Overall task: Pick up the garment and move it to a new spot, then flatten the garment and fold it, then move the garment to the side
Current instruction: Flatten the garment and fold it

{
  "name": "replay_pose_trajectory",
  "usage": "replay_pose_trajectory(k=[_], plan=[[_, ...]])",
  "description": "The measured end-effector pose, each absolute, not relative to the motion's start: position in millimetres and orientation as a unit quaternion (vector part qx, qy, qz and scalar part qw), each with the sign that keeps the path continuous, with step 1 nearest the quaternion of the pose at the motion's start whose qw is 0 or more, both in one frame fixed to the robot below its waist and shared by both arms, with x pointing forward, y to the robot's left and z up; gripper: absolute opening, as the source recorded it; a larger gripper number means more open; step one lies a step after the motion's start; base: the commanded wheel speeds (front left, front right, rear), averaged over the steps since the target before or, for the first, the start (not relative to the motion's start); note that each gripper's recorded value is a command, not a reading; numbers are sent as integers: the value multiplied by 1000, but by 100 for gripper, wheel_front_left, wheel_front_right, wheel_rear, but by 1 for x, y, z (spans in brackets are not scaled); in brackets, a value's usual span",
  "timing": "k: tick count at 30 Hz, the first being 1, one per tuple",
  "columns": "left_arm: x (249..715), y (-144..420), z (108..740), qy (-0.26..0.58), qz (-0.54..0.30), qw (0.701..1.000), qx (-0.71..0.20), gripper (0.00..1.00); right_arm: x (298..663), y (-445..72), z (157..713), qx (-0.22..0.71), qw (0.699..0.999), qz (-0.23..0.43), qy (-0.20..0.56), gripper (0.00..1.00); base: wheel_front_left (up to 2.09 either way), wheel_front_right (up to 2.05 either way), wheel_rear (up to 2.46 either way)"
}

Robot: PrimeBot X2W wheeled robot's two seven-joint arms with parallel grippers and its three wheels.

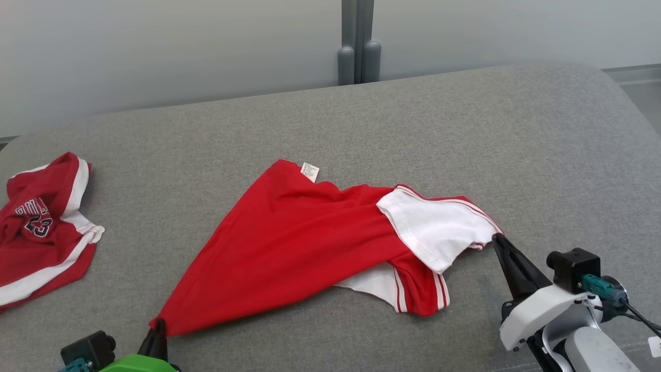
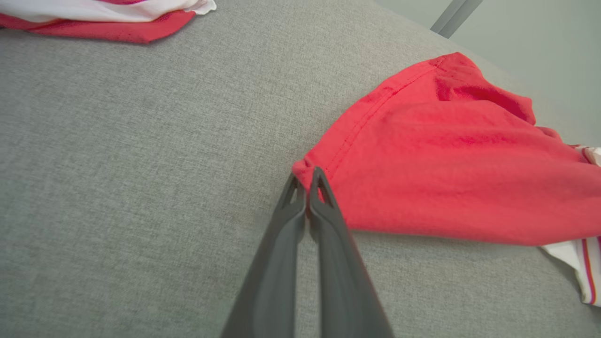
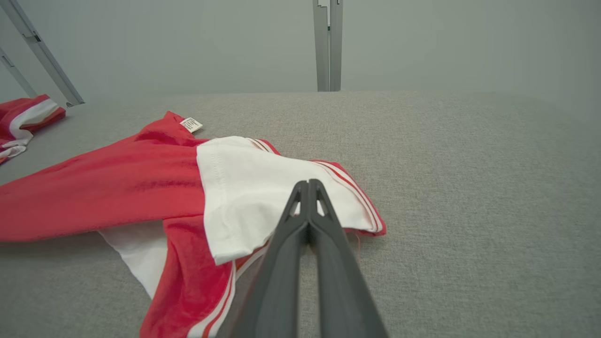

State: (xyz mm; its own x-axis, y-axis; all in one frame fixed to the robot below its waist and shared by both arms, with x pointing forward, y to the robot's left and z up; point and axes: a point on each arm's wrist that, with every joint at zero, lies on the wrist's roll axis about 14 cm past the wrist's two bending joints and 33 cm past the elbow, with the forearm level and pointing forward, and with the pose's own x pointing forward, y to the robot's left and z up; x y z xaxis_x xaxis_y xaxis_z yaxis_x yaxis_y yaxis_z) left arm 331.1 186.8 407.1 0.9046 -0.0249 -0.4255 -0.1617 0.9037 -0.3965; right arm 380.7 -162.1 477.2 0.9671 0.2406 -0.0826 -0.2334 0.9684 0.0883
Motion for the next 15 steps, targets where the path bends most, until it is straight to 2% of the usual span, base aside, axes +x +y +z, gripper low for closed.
replay_pose_trajectory(k=[3, 5, 6, 7, 8, 9, 10, 12, 13, 14, 15], plan=[[329, 184, 407, 216, 33, 951, -218, 0, 381, -160, 479, 38, 991, 122, 45, 0, 0, 0, 0], [328, 183, 408, 217, 32, 951, -218, 11, 381, -159, 480, 38, 991, 124, 43, 0, 0, 0, 0], [328, 183, 408, 217, 31, 951, -219, 20, 380, -159, 480, 37, 991, 124, 43, 0, 0, 0, 0], [328, 182, 407, 218, 30, 951, -219, 36, 380, -159, 481, 37, 991, 125, 43, 0, 0, 0, 0], [327, 181, 407, 219, 29, 950, -221, 72, 380, -158, 481, 37, 991, 125, 43, 0, 0, 0, 0], [327, 181, 407, 220, 29, 950, -222, 100, 380, -158, 481, 37, 991, 126, 42, 8, 0, 0, 0], [327, 180, 407, 220, 27, 949, -223, 100, 380, -158, 482, 36, 990, 126, 41, 25, 0, 0, 0], [328, 179, 407, 219, 26, 949, -224, 100, 380, -159, 482, 35, 991, 126, 41, 49, 0, 0, 0], [329, 179, 408, 218, 25, 950, -224, 100, 380, -159, 483, 35, 991, 125, 40, 78, 0, 0, 0], [329, 179, 409, 215, 25, 950, -224, 100, 380, -160, 483, 35, 991, 124, 38, 100, 0, 0, 0], [330, 178, 410, 212, 24, 951, -224, 100, 380, -161, 484, 35, 991, 122, 36, 100, 0, 0, 0]])
